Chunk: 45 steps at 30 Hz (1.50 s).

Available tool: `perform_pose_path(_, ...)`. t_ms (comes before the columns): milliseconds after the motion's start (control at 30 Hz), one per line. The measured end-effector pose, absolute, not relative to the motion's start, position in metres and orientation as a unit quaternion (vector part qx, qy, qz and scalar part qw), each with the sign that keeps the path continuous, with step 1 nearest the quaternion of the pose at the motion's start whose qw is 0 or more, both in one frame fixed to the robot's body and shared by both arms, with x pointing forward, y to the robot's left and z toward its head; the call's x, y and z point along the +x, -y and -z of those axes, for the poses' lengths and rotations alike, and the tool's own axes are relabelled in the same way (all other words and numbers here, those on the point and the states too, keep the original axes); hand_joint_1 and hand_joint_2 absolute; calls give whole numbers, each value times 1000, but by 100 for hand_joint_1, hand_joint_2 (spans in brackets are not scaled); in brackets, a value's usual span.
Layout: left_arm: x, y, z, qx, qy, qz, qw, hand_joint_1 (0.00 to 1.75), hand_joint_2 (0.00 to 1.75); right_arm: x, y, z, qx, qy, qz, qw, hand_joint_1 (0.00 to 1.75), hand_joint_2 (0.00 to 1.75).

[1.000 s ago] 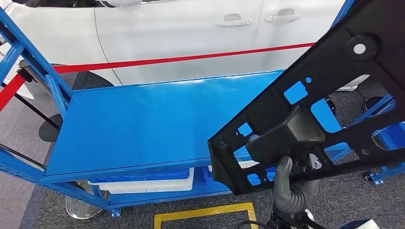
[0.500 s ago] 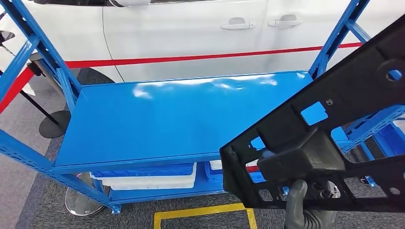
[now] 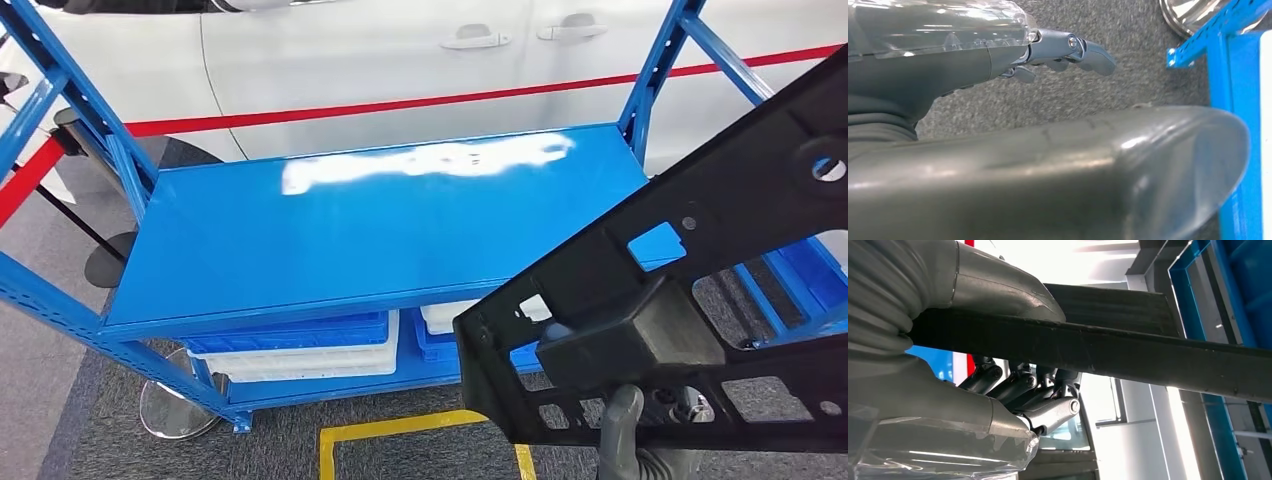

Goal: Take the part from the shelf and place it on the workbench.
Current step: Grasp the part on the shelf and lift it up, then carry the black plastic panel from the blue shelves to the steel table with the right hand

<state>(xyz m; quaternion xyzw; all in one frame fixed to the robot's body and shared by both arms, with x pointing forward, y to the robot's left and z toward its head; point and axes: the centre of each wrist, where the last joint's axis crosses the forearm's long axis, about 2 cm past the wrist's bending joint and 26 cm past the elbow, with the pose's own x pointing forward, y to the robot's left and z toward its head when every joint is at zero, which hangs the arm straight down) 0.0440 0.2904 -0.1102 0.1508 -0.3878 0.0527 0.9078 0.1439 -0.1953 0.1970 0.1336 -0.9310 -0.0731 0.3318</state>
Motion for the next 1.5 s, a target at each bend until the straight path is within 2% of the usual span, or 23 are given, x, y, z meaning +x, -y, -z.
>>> perform_pose_path(400,44,-291,110,150,383,-64,909,0,0,133,198,-181,122,918,69,371,175,175)
perform_pose_path(733,39,-288,111,153,362,-78,916,0,0,116,218,-159,72,903,66,418,175,175)
perform_pose_path(1067,39,-289,111,158,353,-86,918,0,0,104,238,-149,-19,887,111,447,175,175)
perform_pose_path(1500,44,-304,110,162,358,-108,913,0,0,102,241,-146,-62,882,76,460,175,175)
